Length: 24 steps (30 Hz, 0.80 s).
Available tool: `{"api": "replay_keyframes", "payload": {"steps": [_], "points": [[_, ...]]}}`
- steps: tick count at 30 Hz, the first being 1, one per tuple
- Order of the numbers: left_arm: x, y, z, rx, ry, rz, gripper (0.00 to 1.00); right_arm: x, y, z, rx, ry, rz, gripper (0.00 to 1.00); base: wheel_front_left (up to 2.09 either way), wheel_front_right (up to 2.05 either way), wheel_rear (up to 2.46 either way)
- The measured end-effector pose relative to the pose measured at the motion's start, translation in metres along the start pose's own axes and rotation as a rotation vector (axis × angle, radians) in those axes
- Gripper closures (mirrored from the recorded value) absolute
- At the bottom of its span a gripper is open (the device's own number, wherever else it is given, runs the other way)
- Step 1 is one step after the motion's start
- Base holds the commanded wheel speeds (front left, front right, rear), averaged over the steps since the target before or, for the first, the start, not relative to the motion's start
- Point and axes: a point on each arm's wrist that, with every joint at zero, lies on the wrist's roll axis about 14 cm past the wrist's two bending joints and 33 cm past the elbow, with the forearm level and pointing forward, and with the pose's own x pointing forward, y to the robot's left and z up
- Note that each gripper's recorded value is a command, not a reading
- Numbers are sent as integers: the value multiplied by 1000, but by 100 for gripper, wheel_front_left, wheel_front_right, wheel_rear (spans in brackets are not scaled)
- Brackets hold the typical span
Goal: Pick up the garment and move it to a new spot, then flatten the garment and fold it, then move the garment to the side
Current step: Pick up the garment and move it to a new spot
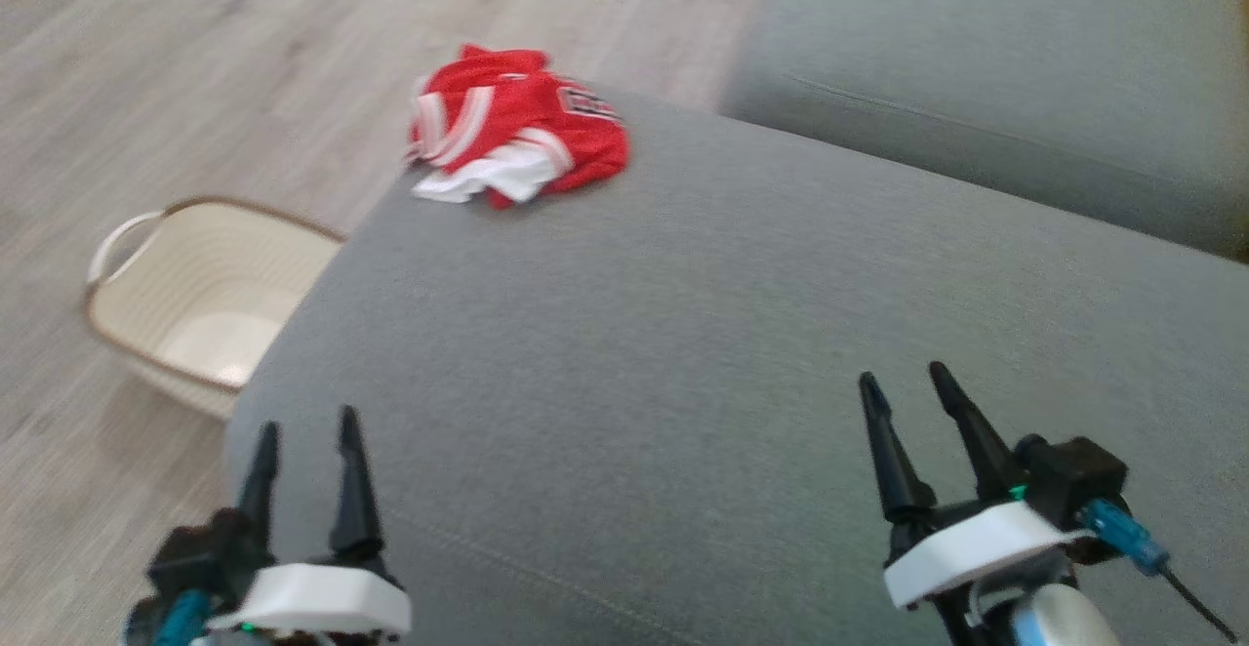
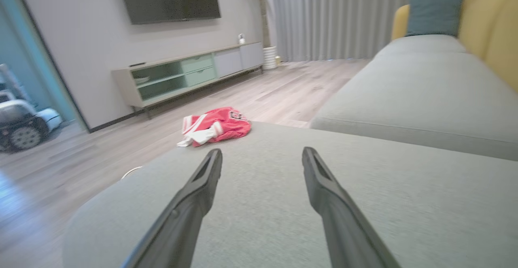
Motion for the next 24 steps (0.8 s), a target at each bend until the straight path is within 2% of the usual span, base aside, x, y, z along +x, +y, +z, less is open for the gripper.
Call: {"api": "replay_keyframes", "payload": {"steps": [4,8,19,24], "points": [[-13,32,10,14,-26,118,0,22,29,0,-4,6,106,0,0,0,0],[-19,41,10,25,-14,165,0,35,39,-3,3,18,148,0,0,0,0],[-20,53,10,47,-7,195,0,39,36,-15,18,46,144,0,0,0,0],[12,56,20,155,-5,127,0,46,10,-12,6,29,83,0,0,0,0]]}}
